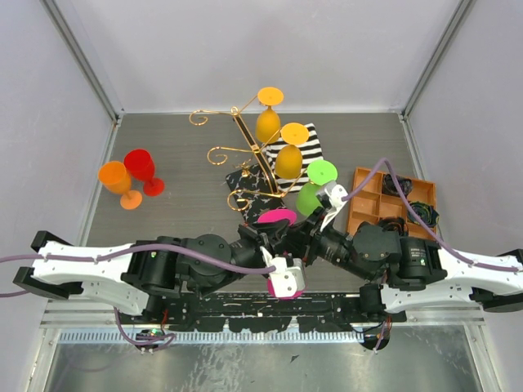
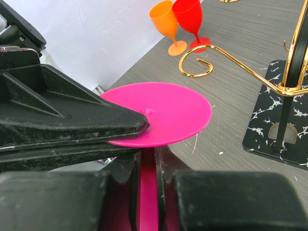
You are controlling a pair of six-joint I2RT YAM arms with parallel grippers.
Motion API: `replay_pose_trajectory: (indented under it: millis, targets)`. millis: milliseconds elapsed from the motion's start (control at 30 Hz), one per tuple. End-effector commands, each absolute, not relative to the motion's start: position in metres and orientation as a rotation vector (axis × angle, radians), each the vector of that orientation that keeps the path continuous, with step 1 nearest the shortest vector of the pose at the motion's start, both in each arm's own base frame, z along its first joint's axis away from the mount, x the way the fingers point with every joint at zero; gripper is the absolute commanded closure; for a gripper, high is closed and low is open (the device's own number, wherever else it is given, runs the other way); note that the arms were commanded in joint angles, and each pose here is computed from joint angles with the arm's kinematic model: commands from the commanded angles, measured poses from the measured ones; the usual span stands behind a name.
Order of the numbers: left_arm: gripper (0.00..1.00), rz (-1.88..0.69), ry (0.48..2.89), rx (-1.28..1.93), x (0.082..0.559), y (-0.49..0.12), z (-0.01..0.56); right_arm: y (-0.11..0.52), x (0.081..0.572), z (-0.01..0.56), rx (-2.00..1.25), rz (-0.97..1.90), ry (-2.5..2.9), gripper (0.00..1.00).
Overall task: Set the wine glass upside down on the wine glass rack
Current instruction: Turn the wine glass upside down at the wine rack.
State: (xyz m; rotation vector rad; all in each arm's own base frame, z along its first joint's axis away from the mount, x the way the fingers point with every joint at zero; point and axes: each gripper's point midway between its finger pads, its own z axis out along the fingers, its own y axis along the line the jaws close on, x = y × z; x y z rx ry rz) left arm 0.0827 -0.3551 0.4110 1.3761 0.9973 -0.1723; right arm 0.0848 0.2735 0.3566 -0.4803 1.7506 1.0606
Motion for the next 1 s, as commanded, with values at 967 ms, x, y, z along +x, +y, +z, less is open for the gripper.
replay_pose_trajectory:
  millis: [967]
  targets:
    - [0.69,-0.049,1.085,1.023,0.117,-0.325,0.459,0.263,0.106,0.35,-0.304,1.068,1.602,0.99]
